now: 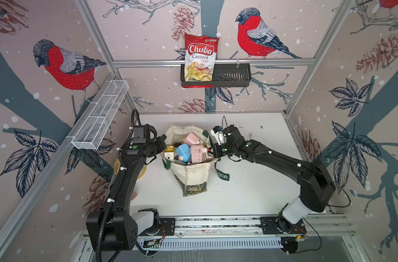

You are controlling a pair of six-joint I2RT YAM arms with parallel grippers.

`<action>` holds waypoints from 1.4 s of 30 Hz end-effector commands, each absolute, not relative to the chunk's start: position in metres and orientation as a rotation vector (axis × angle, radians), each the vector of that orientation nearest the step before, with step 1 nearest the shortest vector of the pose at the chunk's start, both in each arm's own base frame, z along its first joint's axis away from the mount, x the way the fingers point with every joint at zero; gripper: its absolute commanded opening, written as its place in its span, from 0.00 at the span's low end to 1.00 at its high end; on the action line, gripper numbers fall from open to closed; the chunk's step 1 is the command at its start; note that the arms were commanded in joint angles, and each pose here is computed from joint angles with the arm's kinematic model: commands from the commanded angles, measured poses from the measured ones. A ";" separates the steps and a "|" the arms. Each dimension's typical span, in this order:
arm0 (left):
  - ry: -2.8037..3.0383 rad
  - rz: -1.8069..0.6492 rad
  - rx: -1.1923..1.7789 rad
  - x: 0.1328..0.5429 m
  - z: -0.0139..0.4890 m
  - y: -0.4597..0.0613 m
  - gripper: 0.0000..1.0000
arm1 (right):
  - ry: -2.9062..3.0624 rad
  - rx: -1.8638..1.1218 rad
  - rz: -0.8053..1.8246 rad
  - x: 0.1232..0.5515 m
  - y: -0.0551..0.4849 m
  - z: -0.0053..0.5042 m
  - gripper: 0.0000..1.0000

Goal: Take out the pencil sharpeners from the tote bags
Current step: Move the canvas bag to the center of the board.

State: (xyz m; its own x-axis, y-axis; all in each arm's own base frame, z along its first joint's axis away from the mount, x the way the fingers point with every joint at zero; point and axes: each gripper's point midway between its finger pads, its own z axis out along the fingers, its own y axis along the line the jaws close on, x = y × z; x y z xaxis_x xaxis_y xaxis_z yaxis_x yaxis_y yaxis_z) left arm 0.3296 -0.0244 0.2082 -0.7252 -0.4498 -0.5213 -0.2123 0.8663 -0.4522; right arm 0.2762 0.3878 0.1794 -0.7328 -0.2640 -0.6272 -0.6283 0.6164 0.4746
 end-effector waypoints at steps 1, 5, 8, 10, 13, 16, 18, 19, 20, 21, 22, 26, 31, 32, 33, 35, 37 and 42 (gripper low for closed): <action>2.249 -0.441 -0.439 0.342 0.236 -0.007 0.00 | 2.215 -0.766 1.090 0.263 0.429 0.205 0.00; 2.199 -0.355 -0.475 0.337 0.247 0.009 0.00 | 2.196 -0.787 1.108 0.258 0.448 0.208 0.00; 2.164 -0.321 -0.483 0.336 0.253 0.015 0.00 | 2.198 -0.786 1.090 0.258 0.448 0.209 0.03; 2.153 -0.300 -0.490 0.336 0.254 0.018 0.00 | 2.198 -0.776 1.072 0.260 0.444 0.211 0.13; 2.136 -0.292 -0.497 0.336 0.254 0.020 0.00 | 2.197 -0.767 1.043 0.260 0.436 0.215 0.29; 2.100 -0.294 -0.491 0.336 0.260 0.020 0.00 | 2.183 -0.745 1.014 0.262 0.423 0.221 0.46; 2.092 -0.289 -0.489 0.334 0.256 0.020 0.00 | 2.172 -0.728 1.003 0.264 0.413 0.229 0.54; 2.081 -0.282 -0.488 0.333 0.256 0.022 0.00 | 2.166 -0.717 0.996 0.266 0.407 0.232 0.57; 2.070 -0.276 -0.487 0.332 0.256 0.022 0.00 | 2.157 -0.711 0.986 0.267 0.401 0.237 0.59; 2.060 -0.272 -0.483 0.332 0.256 0.023 0.00 | 2.148 -0.706 0.979 0.269 0.396 0.242 0.61; 2.048 -0.272 -0.476 0.331 0.256 0.023 0.00 | 2.143 -0.696 0.968 0.271 0.389 0.248 0.62; 2.000 -0.291 -0.425 0.329 0.262 0.018 0.00 | 2.092 -0.670 0.918 0.278 0.367 0.276 0.67; 1.970 -0.296 -0.395 0.324 0.267 0.015 0.00 | 2.041 -0.647 0.882 0.278 0.356 0.295 0.72; 1.963 -0.292 -0.391 0.324 0.269 0.016 0.00 | 2.030 -0.661 0.893 0.277 0.359 0.295 0.72; 1.959 -0.288 -0.392 0.325 0.271 0.017 0.00 | 2.021 -0.676 0.900 0.277 0.362 0.296 0.72; 1.953 -0.290 -0.390 0.326 0.274 0.016 0.00 | 2.027 -0.694 0.893 0.281 0.369 0.292 0.72; 1.955 -0.298 -0.389 0.330 0.276 0.016 0.00 | 2.050 -0.714 0.871 0.288 0.377 0.282 0.71; 1.974 -0.290 -0.401 0.339 0.279 0.018 0.00 | 2.118 -0.779 0.819 0.300 0.392 0.250 0.70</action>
State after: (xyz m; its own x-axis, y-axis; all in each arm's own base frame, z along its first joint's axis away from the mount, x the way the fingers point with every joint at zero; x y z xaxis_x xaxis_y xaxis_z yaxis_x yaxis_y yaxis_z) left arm 0.3088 0.0150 0.2222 -0.5666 -0.4288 -0.7037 -0.2376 0.9027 -0.3587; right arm 0.2987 0.3888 0.2597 -0.5651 -0.2185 -0.7956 -0.7110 0.6181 0.3353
